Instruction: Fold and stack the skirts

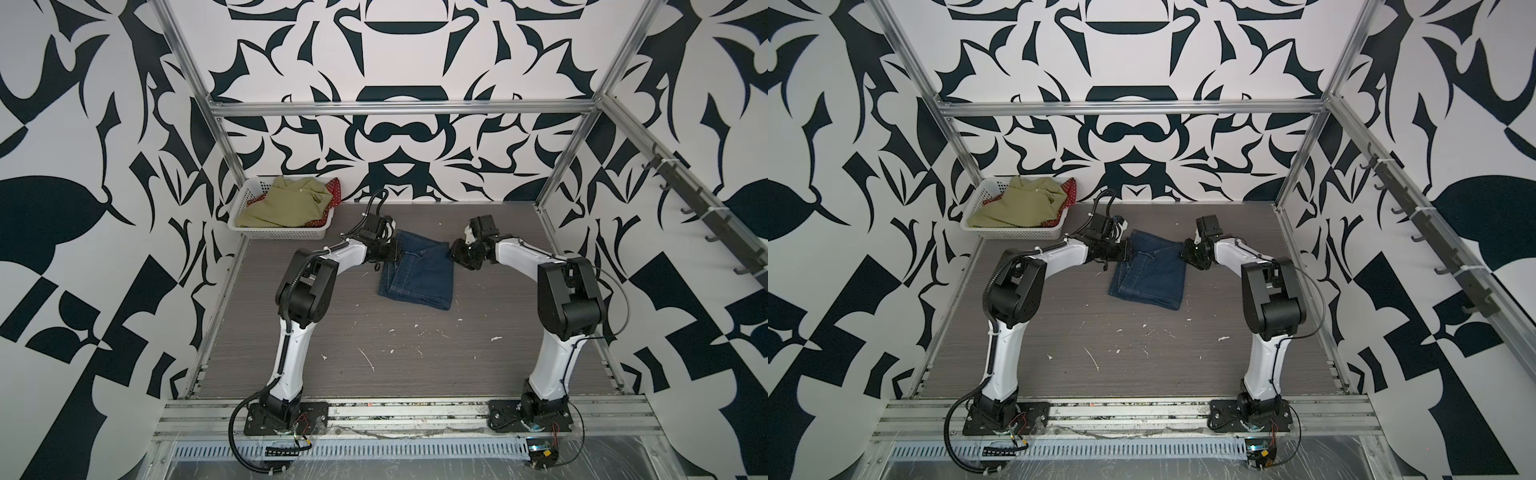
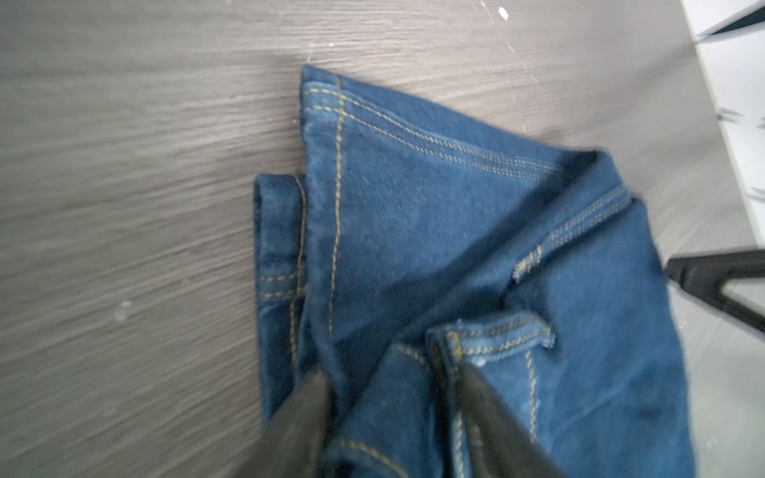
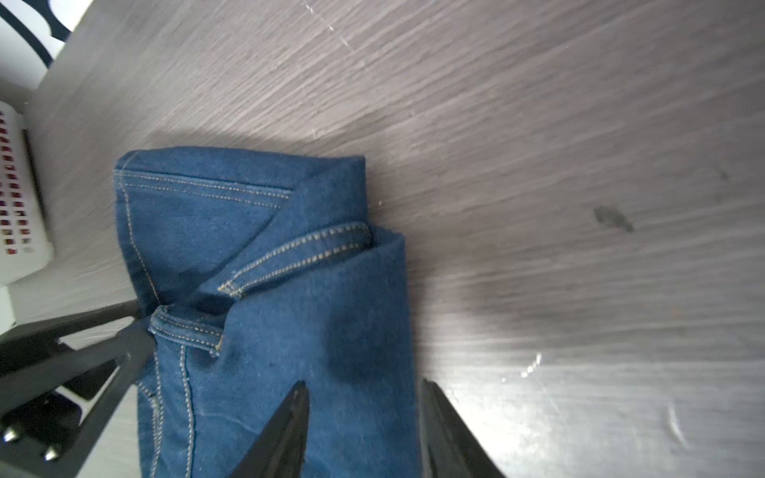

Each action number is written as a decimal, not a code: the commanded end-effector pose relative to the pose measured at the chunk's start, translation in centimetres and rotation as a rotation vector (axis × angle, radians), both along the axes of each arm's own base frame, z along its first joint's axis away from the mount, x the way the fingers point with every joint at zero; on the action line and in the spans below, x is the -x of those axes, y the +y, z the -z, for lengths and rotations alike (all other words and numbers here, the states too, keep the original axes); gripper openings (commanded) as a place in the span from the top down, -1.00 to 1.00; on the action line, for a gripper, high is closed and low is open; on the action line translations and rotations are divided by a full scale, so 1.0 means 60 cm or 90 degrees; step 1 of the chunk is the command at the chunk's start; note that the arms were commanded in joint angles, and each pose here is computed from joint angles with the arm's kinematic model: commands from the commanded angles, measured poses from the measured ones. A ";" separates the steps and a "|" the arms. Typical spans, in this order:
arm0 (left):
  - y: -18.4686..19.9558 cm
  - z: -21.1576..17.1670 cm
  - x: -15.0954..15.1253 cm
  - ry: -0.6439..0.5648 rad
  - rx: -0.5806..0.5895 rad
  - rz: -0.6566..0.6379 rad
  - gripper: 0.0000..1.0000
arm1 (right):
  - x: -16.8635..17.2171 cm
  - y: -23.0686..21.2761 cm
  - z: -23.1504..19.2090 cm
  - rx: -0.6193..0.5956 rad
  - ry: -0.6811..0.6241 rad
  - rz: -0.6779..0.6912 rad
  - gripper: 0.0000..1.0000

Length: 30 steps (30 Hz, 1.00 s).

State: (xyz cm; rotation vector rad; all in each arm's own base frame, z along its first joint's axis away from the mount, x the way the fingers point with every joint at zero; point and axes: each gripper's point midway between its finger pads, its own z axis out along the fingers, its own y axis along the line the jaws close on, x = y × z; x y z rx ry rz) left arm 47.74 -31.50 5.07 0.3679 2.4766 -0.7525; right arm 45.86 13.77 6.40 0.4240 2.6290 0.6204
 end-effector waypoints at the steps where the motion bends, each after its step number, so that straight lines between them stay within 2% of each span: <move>1: -0.012 0.003 0.006 0.022 0.013 0.017 0.30 | -0.008 0.003 0.004 0.019 0.010 -0.018 0.11; 2: -0.010 0.003 0.007 0.022 0.013 0.014 0.38 | -0.008 0.004 0.010 0.019 0.015 -0.020 0.15; 7: 0.018 -0.007 0.015 0.014 0.009 -0.026 0.74 | -0.009 0.001 0.029 0.027 0.018 -0.022 0.67; 9: 0.036 -0.008 0.019 0.022 0.021 -0.053 0.88 | -0.009 -0.005 0.030 0.038 0.016 -0.019 0.80; 13: 0.066 -0.003 0.041 0.043 0.028 -0.092 1.00 | -0.010 -0.010 0.030 0.054 0.006 -0.022 0.92; 16: 0.081 -0.003 0.066 0.056 0.031 -0.114 1.00 | -0.015 -0.006 0.027 0.053 -0.003 -0.040 0.94; 20: 0.094 -0.018 0.080 0.048 0.036 -0.130 0.49 | -0.008 0.016 0.017 0.031 -0.005 -0.063 0.89; 23: 0.103 -0.045 0.076 0.022 0.024 -0.139 0.22 | -0.002 0.034 -0.006 0.015 -0.019 -0.074 0.78; 27: 0.106 -0.100 0.062 -0.026 0.030 -0.149 0.16 | 0.004 0.040 -0.033 -0.001 -0.029 -0.069 0.73; 30: 0.089 -0.139 0.054 -0.055 0.035 -0.129 0.01 | 0.007 0.041 -0.042 0.001 -0.037 -0.069 0.72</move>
